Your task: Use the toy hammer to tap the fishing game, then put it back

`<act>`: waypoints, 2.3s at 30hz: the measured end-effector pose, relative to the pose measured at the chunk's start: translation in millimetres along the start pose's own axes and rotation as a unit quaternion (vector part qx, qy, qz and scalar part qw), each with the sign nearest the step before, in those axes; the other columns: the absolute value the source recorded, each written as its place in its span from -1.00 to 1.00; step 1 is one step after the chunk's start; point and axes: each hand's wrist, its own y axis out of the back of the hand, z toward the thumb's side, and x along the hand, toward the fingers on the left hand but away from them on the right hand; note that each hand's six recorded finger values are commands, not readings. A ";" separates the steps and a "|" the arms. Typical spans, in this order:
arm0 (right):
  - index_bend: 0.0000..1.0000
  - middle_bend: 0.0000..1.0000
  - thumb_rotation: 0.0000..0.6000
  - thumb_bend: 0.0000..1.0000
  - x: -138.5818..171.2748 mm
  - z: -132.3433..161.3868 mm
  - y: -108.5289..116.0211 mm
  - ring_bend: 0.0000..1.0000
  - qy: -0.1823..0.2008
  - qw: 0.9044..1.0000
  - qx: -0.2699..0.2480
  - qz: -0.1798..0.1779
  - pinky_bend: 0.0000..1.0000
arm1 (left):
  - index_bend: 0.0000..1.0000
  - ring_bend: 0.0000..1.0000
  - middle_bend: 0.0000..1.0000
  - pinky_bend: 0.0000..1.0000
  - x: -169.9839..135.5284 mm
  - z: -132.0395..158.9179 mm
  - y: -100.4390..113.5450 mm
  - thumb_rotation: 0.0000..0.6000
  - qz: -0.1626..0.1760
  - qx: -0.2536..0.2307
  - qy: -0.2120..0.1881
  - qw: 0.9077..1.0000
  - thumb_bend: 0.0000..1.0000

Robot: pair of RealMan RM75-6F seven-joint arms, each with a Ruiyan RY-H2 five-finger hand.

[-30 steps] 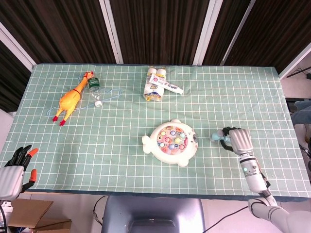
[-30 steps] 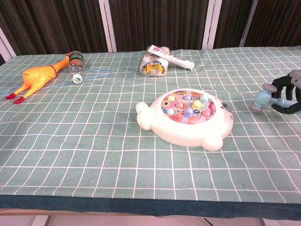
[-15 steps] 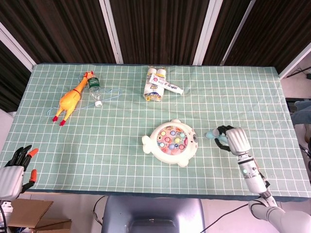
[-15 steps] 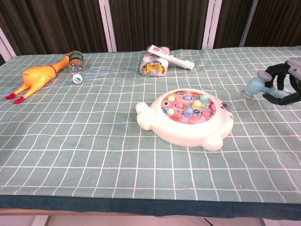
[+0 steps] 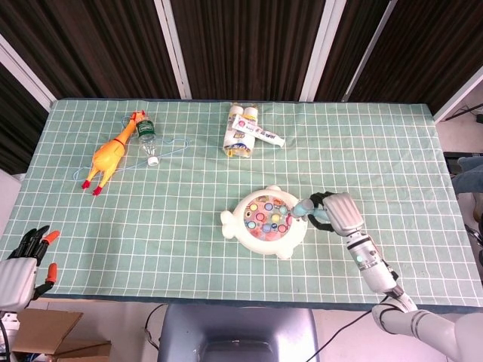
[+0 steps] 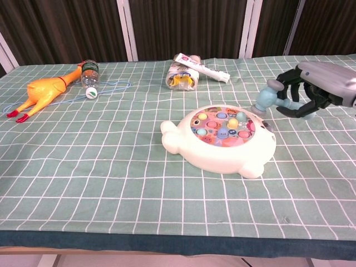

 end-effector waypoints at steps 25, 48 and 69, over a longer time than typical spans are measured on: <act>0.82 0.43 1.00 1.00 -18.8 40.5 16.6 0.64 0.060 0.975 0.214 0.008 0.71 | -0.66 -0.93 -0.90 -0.35 0.2 -0.7 0.0 1.00 -0.004 -0.003 0.000 1.000 0.09; 0.82 0.43 1.00 1.00 -24.3 37.7 2.3 0.64 0.052 0.974 0.222 -0.009 0.71 | -0.67 -0.93 -0.90 -0.35 0.2 -0.9 -0.5 1.00 -0.005 -0.002 0.002 1.000 0.09; 0.81 0.43 1.00 1.00 -27.4 61.2 2.5 0.64 0.072 0.977 0.199 0.002 0.71 | -0.67 -0.93 -0.90 -0.35 0.3 -0.2 -1.4 1.00 -0.008 -0.002 0.003 1.000 0.09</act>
